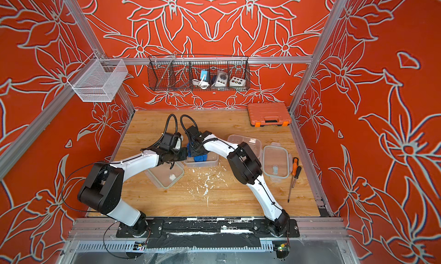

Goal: Wipe the insides of the lunch boxes
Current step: Adjust the lunch box at the center of the board, then place the cleaning item at the center of the board, then place the lunch box at the center of the board, then reset both arms

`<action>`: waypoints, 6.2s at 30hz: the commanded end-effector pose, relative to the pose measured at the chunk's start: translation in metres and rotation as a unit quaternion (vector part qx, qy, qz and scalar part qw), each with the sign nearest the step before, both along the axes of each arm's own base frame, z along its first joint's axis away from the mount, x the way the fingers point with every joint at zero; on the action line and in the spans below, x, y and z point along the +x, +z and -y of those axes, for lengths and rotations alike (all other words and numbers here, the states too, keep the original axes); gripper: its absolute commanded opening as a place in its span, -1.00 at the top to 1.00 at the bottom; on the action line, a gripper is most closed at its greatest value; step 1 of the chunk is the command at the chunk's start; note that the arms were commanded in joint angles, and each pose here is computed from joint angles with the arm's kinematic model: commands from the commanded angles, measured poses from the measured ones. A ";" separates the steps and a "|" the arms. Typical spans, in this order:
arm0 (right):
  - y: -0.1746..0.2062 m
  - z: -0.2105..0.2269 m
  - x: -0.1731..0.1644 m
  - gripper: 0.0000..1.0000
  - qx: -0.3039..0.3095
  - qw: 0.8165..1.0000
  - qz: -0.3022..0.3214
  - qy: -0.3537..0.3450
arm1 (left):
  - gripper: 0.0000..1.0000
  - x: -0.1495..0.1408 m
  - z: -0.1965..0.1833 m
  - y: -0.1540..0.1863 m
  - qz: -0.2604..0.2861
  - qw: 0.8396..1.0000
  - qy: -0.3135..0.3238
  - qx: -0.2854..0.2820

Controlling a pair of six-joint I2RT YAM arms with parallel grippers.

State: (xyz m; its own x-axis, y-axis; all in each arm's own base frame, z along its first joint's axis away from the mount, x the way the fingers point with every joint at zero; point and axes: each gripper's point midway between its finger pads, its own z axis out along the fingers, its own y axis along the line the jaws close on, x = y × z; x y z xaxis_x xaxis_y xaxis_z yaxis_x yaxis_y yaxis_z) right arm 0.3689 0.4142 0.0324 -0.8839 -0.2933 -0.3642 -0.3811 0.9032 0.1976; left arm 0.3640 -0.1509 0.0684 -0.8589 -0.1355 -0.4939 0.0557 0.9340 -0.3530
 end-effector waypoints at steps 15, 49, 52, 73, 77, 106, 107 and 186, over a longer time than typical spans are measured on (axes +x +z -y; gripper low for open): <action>-0.044 0.007 -0.131 1.00 0.051 0.981 -0.174 0.062 | 1.00 -0.003 0.012 -0.005 -0.017 0.999 -0.027 -0.027; 0.198 0.148 -0.118 1.00 0.039 0.992 0.068 0.096 | 1.00 0.019 -0.036 0.005 0.004 0.999 0.047 0.014; 0.187 0.190 -0.127 1.00 -0.007 0.996 0.063 0.067 | 0.96 0.025 -0.037 0.013 0.012 0.999 0.049 0.015; 0.021 0.229 -0.161 1.00 -0.023 0.999 -0.030 0.027 | 0.79 0.027 -0.041 0.017 0.020 0.998 0.057 0.016; 0.004 0.238 -0.166 0.57 -0.046 0.998 -0.045 0.022 | 0.48 0.025 -0.041 0.014 0.017 0.998 0.054 0.016; 0.172 0.236 -0.183 -0.97 0.069 0.990 0.092 0.077 | -0.98 0.018 -0.068 0.079 0.146 0.983 0.101 0.034; 0.173 0.230 -0.185 -0.97 0.084 0.989 0.087 0.085 | -0.98 0.018 -0.067 0.079 0.145 0.984 0.101 0.033; 0.065 0.437 -0.002 -0.94 -0.105 0.861 0.427 -0.255 | -0.98 0.003 -0.116 0.058 0.382 0.900 0.068 0.197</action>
State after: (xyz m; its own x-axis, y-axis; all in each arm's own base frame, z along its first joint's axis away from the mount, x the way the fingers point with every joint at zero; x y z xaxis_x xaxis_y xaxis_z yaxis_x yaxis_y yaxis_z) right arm 0.3629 -0.0224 0.0929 -0.3530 -0.0832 -0.9319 0.1530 0.9775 -0.1452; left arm 0.3643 -0.0322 0.1072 -0.3514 0.0786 -0.9329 -0.0099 0.9961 0.0876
